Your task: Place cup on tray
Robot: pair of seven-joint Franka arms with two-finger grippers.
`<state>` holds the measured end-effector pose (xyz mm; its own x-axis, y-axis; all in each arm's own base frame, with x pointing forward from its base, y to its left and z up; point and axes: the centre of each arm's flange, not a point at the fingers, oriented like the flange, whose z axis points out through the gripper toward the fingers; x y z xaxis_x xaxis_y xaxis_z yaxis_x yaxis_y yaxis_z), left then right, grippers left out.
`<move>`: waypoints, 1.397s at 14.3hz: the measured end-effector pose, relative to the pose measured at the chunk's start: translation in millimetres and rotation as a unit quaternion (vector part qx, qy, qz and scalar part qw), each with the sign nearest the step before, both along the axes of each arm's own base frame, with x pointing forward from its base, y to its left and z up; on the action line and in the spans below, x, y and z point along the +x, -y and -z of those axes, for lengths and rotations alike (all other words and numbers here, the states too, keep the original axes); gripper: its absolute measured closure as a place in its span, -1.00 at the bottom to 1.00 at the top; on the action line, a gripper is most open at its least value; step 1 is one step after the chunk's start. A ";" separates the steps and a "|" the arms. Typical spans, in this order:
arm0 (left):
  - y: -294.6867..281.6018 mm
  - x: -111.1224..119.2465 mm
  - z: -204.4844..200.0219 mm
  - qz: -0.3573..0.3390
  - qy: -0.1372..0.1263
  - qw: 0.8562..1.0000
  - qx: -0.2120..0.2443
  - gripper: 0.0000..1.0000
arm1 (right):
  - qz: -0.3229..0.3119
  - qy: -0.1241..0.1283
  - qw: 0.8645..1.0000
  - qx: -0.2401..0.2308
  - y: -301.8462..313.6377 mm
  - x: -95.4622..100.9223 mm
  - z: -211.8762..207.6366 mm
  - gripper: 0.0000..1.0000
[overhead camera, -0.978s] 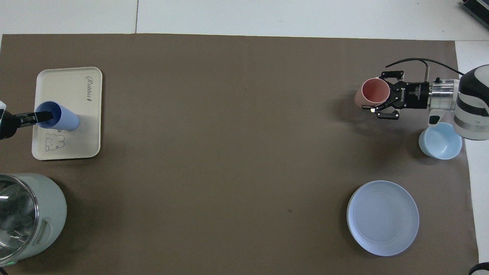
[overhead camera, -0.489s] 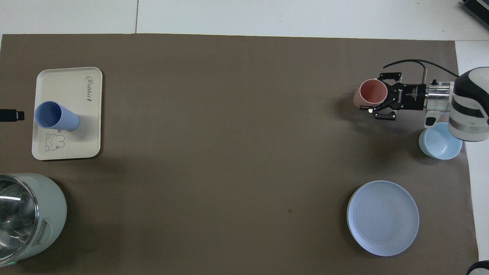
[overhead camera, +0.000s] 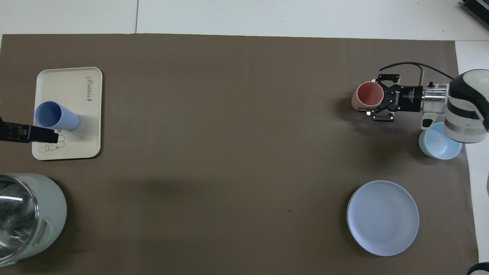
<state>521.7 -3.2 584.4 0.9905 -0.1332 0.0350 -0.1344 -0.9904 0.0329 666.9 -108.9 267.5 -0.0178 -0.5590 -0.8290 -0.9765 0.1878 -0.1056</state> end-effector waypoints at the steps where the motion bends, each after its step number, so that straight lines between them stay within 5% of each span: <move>1: 9.9 -3.6 -3.1 -0.003 -0.005 1.000 0.001 -1.00 | 0.000 0.008 1.000 -0.003 0.7 0.9 -11.7 -1.00; 9: 11.4 0.5 -61.5 -0.007 -0.025 1.000 -0.004 -1.00 | -0.006 0.025 0.998 -0.049 30.1 -26.9 -58.6 -1.00; 13: 3.8 4.1 -48.2 -0.014 -0.039 0.999 -0.005 -1.00 | -0.120 0.052 0.976 -0.172 -4.5 -38.7 -122.8 -1.00; 16: -1.9 0.7 -52.6 -0.016 -0.047 0.999 0.017 -1.00 | -0.277 0.119 0.916 -0.265 -45.8 -49.1 -153.2 -1.00; 18: -0.8 -1.1 -61.3 -0.014 -0.045 0.999 0.024 -1.00 | -0.403 0.167 0.851 -0.292 -59.9 -56.4 -153.5 -1.00; 20: 4.6 -1.7 -62.5 -0.009 -0.045 0.999 0.025 -1.00 | -0.496 0.188 0.789 -0.311 -68.6 -61.0 -153.3 -1.00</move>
<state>520.0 -7.9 646.9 0.9915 -0.1149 -0.0609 -0.1154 -0.9933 -0.0052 605.8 -40.4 420.8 0.8659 -0.4435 -0.2314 -0.4878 -0.8511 -0.1940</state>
